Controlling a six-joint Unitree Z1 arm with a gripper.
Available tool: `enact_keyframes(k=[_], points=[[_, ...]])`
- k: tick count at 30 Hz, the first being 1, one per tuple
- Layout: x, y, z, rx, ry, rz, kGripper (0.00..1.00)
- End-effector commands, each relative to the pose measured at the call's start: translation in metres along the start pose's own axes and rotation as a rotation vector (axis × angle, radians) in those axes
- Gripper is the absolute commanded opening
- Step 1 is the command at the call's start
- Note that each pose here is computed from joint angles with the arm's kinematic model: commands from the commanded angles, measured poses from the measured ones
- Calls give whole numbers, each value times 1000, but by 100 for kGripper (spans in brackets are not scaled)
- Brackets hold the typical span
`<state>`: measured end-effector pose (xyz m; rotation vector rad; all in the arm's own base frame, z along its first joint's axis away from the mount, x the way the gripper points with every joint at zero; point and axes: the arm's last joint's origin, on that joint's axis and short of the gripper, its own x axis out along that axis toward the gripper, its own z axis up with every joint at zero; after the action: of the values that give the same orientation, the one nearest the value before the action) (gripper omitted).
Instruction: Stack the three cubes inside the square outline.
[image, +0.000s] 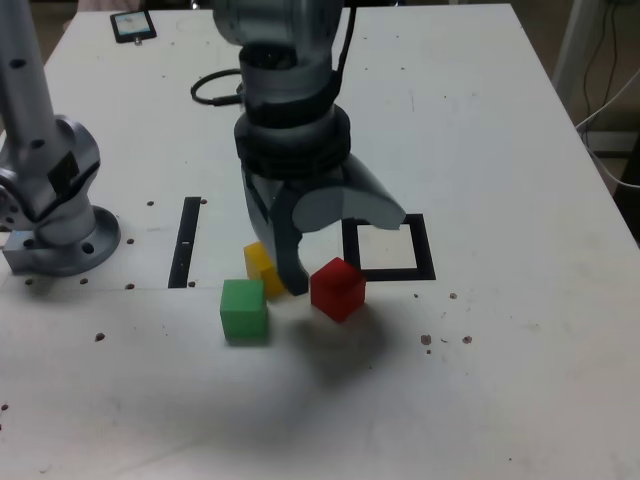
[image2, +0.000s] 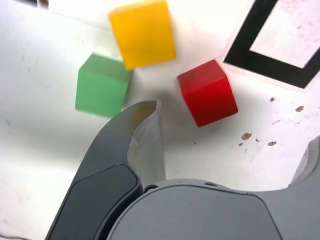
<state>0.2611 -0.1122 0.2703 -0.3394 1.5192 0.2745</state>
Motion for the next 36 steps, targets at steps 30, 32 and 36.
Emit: enact_keyframes(k=[30, 32, 36], points=[[55, -13, 33, -94, 103, 90, 66], [56, -12, 34, -98, 106, 89, 63], [58, -10, 38, -103, 105, 88, 61]])
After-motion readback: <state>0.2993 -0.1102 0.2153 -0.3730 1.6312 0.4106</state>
